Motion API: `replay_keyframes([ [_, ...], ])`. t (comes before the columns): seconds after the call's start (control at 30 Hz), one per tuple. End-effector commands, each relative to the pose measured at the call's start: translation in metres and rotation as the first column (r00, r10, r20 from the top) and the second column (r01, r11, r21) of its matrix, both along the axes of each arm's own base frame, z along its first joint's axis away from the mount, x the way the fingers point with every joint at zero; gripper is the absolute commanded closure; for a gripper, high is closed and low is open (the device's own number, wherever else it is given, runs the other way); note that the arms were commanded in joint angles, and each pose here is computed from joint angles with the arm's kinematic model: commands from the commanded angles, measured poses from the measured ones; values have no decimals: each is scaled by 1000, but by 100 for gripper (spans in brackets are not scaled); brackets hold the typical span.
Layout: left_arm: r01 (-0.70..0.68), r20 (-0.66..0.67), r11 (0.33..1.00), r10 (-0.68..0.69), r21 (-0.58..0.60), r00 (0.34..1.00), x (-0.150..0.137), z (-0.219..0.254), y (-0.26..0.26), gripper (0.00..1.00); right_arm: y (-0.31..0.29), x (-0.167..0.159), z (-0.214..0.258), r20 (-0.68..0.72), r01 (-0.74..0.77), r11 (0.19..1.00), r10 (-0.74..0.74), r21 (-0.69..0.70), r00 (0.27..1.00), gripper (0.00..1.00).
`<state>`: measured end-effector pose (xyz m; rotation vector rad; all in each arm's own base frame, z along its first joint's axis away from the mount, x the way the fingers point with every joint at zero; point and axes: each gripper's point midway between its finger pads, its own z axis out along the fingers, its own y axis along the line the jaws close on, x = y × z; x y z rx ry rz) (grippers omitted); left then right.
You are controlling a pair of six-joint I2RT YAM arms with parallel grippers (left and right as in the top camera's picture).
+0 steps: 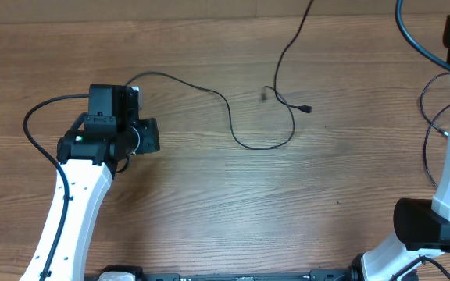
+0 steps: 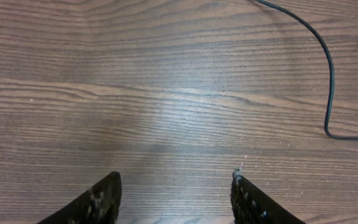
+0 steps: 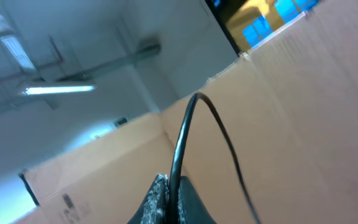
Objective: Untangle cables
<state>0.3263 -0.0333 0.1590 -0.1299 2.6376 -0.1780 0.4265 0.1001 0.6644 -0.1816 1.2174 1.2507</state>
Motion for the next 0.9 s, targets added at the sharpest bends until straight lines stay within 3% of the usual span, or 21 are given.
replay_keyframes([
  [0.0,-2,33,1000,3,-18,999,4,11,-1,44,-10,-11,22,-11,-1,994,2,111,1000,96],
  [0.23,-3,33,1000,4,-18,999,4,11,-1,44,-39,-4,43,-127,11,902,49,432,991,96],
  [0.43,-3,33,1000,3,-18,999,4,11,-1,44,-61,26,20,-380,92,650,318,754,869,96],
  [0.67,-3,32,1000,3,-18,999,3,11,-1,44,-69,36,6,-438,159,574,387,803,812,96],
  [0.87,-3,28,1000,3,-18,1000,3,11,-1,44,-62,54,-43,-601,309,571,441,761,666,96],
])
